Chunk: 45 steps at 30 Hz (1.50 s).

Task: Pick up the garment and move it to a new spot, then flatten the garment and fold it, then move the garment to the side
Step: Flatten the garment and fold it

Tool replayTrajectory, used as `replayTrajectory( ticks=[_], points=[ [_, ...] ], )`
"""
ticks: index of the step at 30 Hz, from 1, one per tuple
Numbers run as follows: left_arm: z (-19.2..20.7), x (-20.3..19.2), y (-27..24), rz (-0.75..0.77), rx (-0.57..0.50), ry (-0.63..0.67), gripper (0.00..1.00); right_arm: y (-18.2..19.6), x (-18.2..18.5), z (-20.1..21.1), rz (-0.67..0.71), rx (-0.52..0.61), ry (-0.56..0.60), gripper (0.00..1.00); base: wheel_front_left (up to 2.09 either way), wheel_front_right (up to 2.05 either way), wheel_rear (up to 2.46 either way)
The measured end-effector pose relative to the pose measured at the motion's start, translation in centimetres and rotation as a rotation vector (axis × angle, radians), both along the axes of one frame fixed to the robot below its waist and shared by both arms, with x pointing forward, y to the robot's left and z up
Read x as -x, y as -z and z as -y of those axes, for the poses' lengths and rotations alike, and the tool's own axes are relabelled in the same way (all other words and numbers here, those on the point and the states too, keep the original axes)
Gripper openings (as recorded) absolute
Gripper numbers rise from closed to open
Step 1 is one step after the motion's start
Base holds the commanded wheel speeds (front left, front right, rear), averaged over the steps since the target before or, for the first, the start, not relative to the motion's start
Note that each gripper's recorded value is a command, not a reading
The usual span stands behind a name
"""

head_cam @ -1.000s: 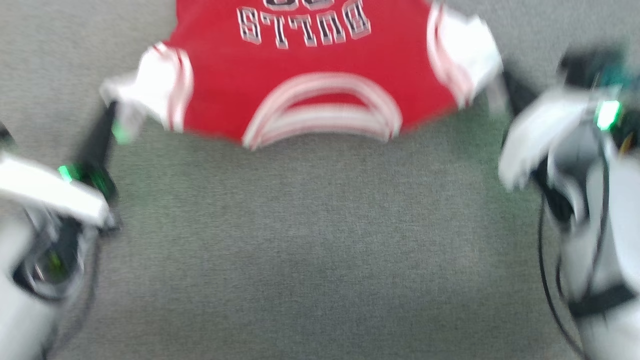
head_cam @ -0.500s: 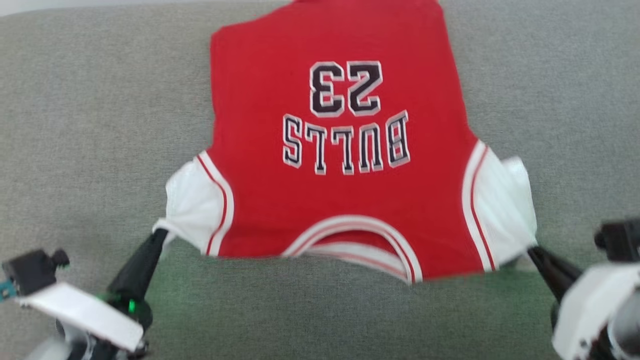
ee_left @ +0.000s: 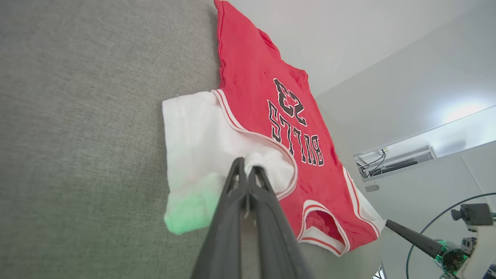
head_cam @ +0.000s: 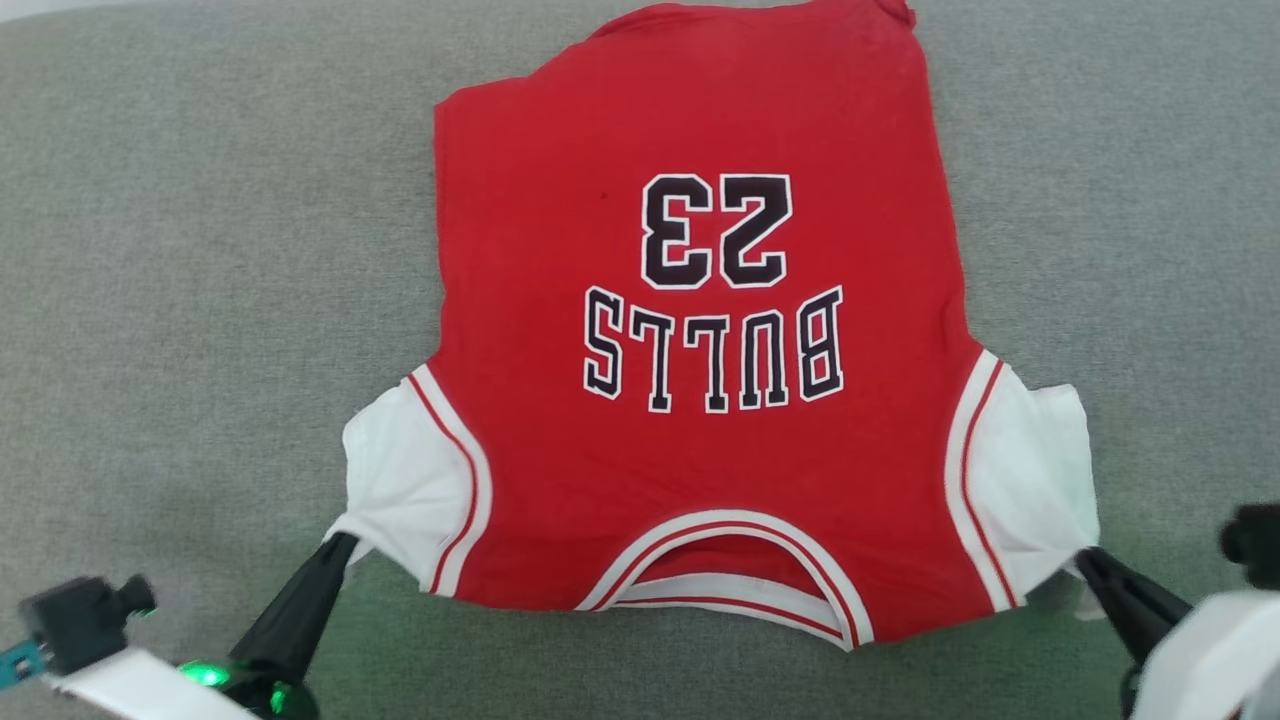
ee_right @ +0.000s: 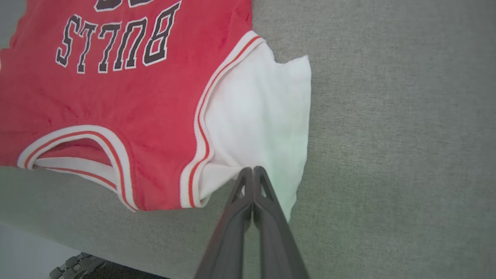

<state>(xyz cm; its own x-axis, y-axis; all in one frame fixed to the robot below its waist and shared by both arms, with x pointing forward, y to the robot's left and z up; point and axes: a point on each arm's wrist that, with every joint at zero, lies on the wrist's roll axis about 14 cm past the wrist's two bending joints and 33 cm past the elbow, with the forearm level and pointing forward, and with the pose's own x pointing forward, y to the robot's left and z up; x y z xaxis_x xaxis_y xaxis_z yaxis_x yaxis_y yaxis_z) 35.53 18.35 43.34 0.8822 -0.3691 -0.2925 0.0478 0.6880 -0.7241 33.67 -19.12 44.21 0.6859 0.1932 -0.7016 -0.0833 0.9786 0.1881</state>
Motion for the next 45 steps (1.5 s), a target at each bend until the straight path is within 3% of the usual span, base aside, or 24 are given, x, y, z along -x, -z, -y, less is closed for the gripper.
replayTrajectory(
  ticks=[6,10,17,18,19,20,28,35,38,42,45],
  points=[
    [1.2,-1.1,-0.5,0.040,0.003,0.028,0.00,2.5,-0.6,-1.4,-0.070,-0.005,-0.049,0.00,0.00,0.00,0.00],
    [1.3,-1.4,0.1,0.029,0.001,0.024,0.00,5.5,-0.2,-0.8,-0.153,0.084,-0.082,0.00,0.00,0.00,0.00],
    [1.6,-1.2,1.5,0.000,-0.027,0.045,0.00,7.4,0.2,-3.3,-0.182,0.022,-0.109,0.04,0.00,0.00,0.00],
    [1.8,-1.3,1.5,0.000,-0.025,0.048,0.00,7.5,0.2,-3.4,-0.183,0.020,-0.112,0.17,0.00,0.00,0.00],
    [1.9,-1.4,1.5,0.002,-0.023,0.051,0.00,7.5,0.1,-3.5,-0.176,0.022,-0.114,0.48,0.00,0.00,0.00],
    [1.9,-1.4,1.5,0.002,-0.024,0.052,0.00,7.3,0.0,-3.6,-0.167,0.025,-0.119,1.00,0.00,0.00,0.00],
    [2.2,-1.6,1.5,0.008,-0.023,0.062,0.00,3.0,-2.9,-3.4,-0.013,0.038,-0.129,1.00,0.00,0.00,0.00],
    [2.5,-2.2,0.8,0.035,-0.012,0.063,0.00,-3.0,-10.6,-2.2,0.184,0.071,-0.094,1.00,0.00,0.00,0.00],
    [2.8,-2.7,0.5,0.050,-0.005,0.070,0.00,-4.1,-15.2,-2.6,0.229,0.026,-0.062,1.00,0.00,0.00,0.00],
    [3.1,-3.0,0.0,0.066,-0.004,0.084,0.00,-3.8,-21.1,-4.4,0.219,-0.029,-0.042,1.00,0.00,0.00,0.00],
    [3.4,-3.2,-0.5,0.079,0.002,0.093,0.00,-2.1,-24.3,-5.5,0.162,0.007,-0.051,1.00,0.00,0.00,0.00]
  ],
)
